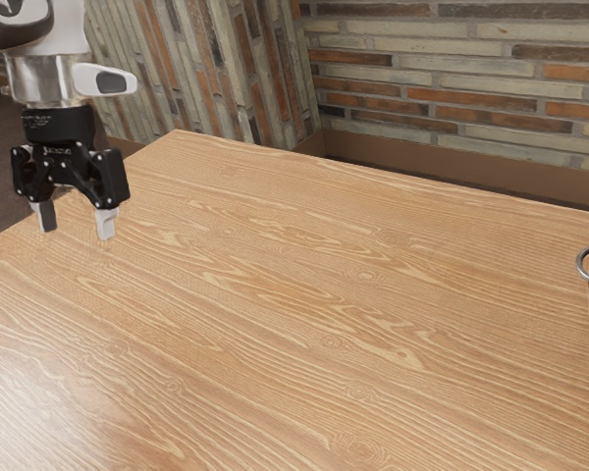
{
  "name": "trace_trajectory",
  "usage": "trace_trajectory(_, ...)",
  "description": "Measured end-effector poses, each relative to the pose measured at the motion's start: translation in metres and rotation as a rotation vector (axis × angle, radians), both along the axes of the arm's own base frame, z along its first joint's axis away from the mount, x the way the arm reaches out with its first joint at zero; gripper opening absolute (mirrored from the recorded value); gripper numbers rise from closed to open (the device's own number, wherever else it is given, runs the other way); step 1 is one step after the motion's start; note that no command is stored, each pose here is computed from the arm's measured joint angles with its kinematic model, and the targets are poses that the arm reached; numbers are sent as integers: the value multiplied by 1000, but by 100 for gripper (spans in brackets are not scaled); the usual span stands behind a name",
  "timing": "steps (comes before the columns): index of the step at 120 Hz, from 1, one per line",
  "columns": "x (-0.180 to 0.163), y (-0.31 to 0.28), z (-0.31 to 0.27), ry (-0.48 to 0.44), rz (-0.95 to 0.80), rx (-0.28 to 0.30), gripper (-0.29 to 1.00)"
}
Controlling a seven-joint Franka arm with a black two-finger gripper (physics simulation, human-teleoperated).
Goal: Pull the drawer handle with one arm to open the drawer
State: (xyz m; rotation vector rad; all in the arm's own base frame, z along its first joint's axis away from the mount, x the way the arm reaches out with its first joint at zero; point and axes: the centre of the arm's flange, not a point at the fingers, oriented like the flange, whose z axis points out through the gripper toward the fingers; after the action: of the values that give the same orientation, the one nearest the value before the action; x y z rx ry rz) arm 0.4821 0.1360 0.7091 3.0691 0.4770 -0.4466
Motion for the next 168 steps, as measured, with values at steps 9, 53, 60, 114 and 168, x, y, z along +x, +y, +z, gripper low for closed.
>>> trace_trajectory(9, 12, -3, 4, -79, -11, 24, 68)
trace_trajectory(53, 46, -108, 86, -472, -206, 18, 68)
trace_trajectory(60, 77, -180, 62, -485, -324, -50, 68)
trace_trajectory(114, 131, -297, 14, -588, -314, -209, 68)
trace_trajectory(168, 186, -363, -83, -513, -177, -390, 67)
